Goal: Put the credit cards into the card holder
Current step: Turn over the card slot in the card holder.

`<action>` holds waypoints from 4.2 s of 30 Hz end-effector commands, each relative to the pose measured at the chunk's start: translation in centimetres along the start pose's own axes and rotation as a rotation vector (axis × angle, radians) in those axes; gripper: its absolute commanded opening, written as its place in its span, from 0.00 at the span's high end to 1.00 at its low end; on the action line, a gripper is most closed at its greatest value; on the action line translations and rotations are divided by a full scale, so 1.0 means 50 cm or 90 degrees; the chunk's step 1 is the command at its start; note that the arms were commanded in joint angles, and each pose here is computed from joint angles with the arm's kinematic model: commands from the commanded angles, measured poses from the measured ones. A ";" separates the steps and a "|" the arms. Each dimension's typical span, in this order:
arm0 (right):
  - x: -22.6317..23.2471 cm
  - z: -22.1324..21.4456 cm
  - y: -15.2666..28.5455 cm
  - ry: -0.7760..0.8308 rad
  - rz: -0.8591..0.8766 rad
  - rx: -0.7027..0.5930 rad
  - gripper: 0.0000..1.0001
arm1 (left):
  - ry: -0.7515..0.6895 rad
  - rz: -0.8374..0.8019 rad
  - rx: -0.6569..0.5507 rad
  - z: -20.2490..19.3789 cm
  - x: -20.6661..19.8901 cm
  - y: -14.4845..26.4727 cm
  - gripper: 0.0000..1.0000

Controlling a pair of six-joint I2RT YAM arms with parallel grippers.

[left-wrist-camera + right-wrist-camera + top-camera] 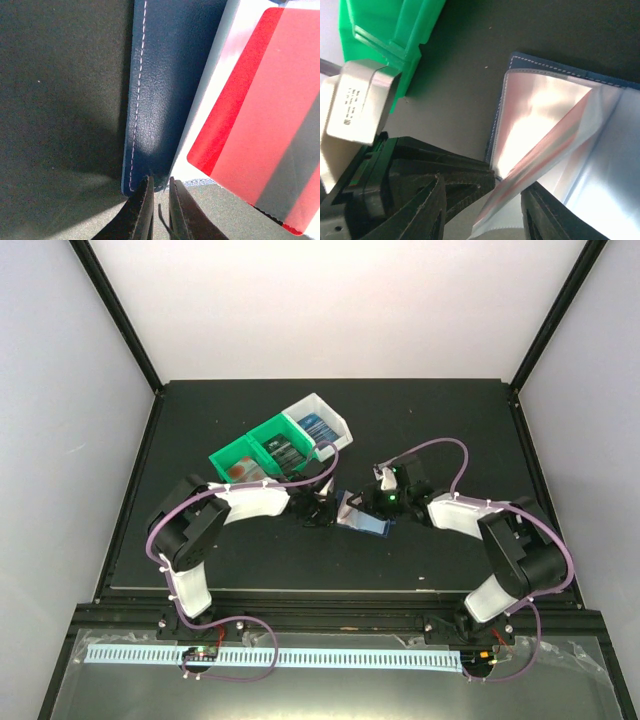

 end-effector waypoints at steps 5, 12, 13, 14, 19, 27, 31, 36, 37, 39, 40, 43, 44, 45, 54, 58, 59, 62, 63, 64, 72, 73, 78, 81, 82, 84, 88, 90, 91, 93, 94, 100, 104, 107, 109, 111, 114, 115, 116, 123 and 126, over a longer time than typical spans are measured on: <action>-0.005 0.014 -0.016 0.002 -0.065 -0.003 0.57 | 0.009 -0.009 -0.046 0.036 -0.011 0.009 0.89; -0.009 0.017 -0.022 -0.002 -0.087 -0.002 0.57 | -0.001 -0.036 -0.082 0.051 -0.025 0.029 0.88; -0.009 0.017 -0.022 -0.002 -0.090 -0.002 0.57 | -0.002 -0.038 -0.084 0.054 -0.027 0.029 0.88; -0.010 0.016 -0.022 -0.002 -0.095 -0.002 0.57 | -0.002 -0.041 -0.086 0.058 -0.029 0.028 0.87; -0.014 0.014 -0.022 -0.003 -0.107 -0.002 0.57 | -0.003 -0.045 -0.082 0.075 -0.036 0.008 0.83; -0.012 0.013 -0.022 0.002 -0.110 0.001 0.57 | -0.019 0.014 -0.046 0.082 -0.032 -0.035 0.82; -0.009 0.014 -0.020 0.008 -0.109 0.002 0.58 | -0.034 0.030 -0.021 0.071 -0.036 -0.047 0.86; -0.003 0.014 -0.016 0.011 -0.112 0.003 0.57 | -0.065 0.002 0.019 0.057 -0.052 -0.058 0.88; -0.004 0.014 -0.015 0.012 -0.114 0.001 0.57 | -0.068 -0.006 0.028 0.054 -0.052 -0.060 0.88; -0.005 0.014 -0.011 0.011 -0.124 -0.007 0.57 | -0.077 -0.021 0.042 0.048 -0.053 -0.062 0.87; -0.007 0.014 -0.010 0.010 -0.133 -0.011 0.57 | -0.082 -0.026 0.047 0.046 -0.053 -0.063 0.86; -0.011 0.016 -0.004 0.011 -0.165 -0.027 0.57 | -0.096 -0.026 0.062 0.040 -0.049 -0.070 0.84; -0.013 0.016 -0.003 0.016 -0.181 -0.026 0.57 | -0.095 -0.021 0.065 0.039 -0.046 -0.073 0.84; -0.018 0.017 -0.003 0.018 -0.202 -0.027 0.57 | -0.094 -0.018 0.070 0.037 -0.044 -0.077 0.85; -0.031 0.011 -0.001 0.059 -0.323 -0.018 0.68 | -0.076 -0.015 0.082 0.033 -0.037 -0.091 0.89; -0.024 0.016 0.000 0.076 -0.357 -0.021 0.78 | -0.067 0.012 0.083 0.029 -0.028 -0.092 0.90; -0.023 0.016 0.003 0.080 -0.367 -0.024 0.81 | -0.065 0.019 0.083 0.028 -0.025 -0.093 0.90; -0.024 0.017 0.013 0.091 -0.396 -0.031 0.86 | -0.061 0.034 0.083 0.024 -0.018 -0.094 0.90; -0.024 0.017 0.017 0.094 -0.405 -0.032 0.87 | -0.060 0.038 0.083 0.023 -0.016 -0.095 0.90; -0.024 0.017 0.019 0.100 -0.413 -0.031 0.88 | -0.059 0.042 0.084 0.022 -0.014 -0.096 0.90; -0.024 0.023 0.037 0.139 -0.481 -0.021 0.87 | -0.059 0.053 0.081 0.021 -0.010 -0.096 0.90; -0.023 0.024 0.037 0.141 -0.482 -0.019 0.87 | -0.059 0.052 0.082 0.021 -0.010 -0.096 0.90; -0.019 0.027 0.024 0.147 -0.459 0.002 0.80 | -0.061 0.039 0.076 0.023 -0.016 -0.091 0.89; -0.009 0.025 0.016 0.146 -0.413 0.017 0.76 | -0.063 0.029 0.073 0.025 -0.020 -0.088 0.89; -0.006 0.025 0.015 0.145 -0.403 0.018 0.74 | -0.063 0.026 0.074 0.025 -0.021 -0.089 0.89; 0.001 0.026 0.015 0.146 -0.389 0.018 0.72 | -0.062 0.020 0.075 0.026 -0.022 -0.091 0.88; 0.012 0.025 0.018 0.144 -0.364 0.020 0.68 | -0.061 0.017 0.079 0.025 -0.022 -0.094 0.88; 0.016 0.024 0.020 0.143 -0.352 0.020 0.67 | -0.061 0.018 0.080 0.024 -0.021 -0.095 0.88; 0.018 0.024 0.020 0.143 -0.347 0.019 0.67 | -0.062 0.017 0.079 0.025 -0.022 -0.094 0.88; 0.023 0.024 0.023 0.143 -0.339 0.017 0.66 | -0.061 0.014 0.079 0.025 -0.023 -0.094 0.88; 0.024 0.024 0.024 0.143 -0.337 0.016 0.66 | -0.062 0.010 0.078 0.026 -0.024 -0.093 0.88; 0.041 0.020 0.026 0.151 -0.303 0.015 0.66 | -0.060 0.003 0.078 0.026 -0.025 -0.095 0.88; 0.047 0.018 0.017 0.160 -0.294 0.019 0.66 | -0.057 0.002 0.079 0.025 -0.025 -0.096 0.88; 0.049 0.014 0.009 0.166 -0.287 0.026 0.66 | -0.056 0.001 0.079 0.024 -0.024 -0.096 0.88; 0.053 0.012 0.005 0.171 -0.276 0.029 0.66 | -0.055 0.001 0.078 0.023 -0.024 -0.095 0.88; 0.058 0.010 0.000 0.173 -0.265 0.032 0.66 | -0.054 0.001 0.076 0.023 -0.024 -0.094 0.88; 0.058 0.009 -0.005 0.172 -0.255 0.038 0.66 | -0.049 0.010 0.072 0.022 -0.021 -0.092 0.88; 0.056 0.009 -0.007 0.170 -0.256 0.039 0.66 | -0.045 0.017 0.066 0.022 -0.020 -0.089 0.88; 0.056 0.009 -0.009 0.169 -0.257 0.039 0.66 | -0.042 0.024 0.059 0.022 -0.018 -0.084 0.88; 0.050 0.008 -0.017 0.158 -0.246 0.038 0.66 | -0.038 0.047 0.005 0.021 -0.020 -0.029 0.88; 0.043 0.007 -0.028 0.151 -0.232 0.044 0.66 | -0.034 0.060 -0.025 0.022 -0.021 0.000 0.88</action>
Point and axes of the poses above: each gripper's point midway between its finger pads, its own y axis back along the fingers, its own x axis along the line the jaws close on, z = x × y, the point moved 10 cm from there along y, back along the fingers, and after that the axes turned 5 degrees about -y, right-handed, at the moved point
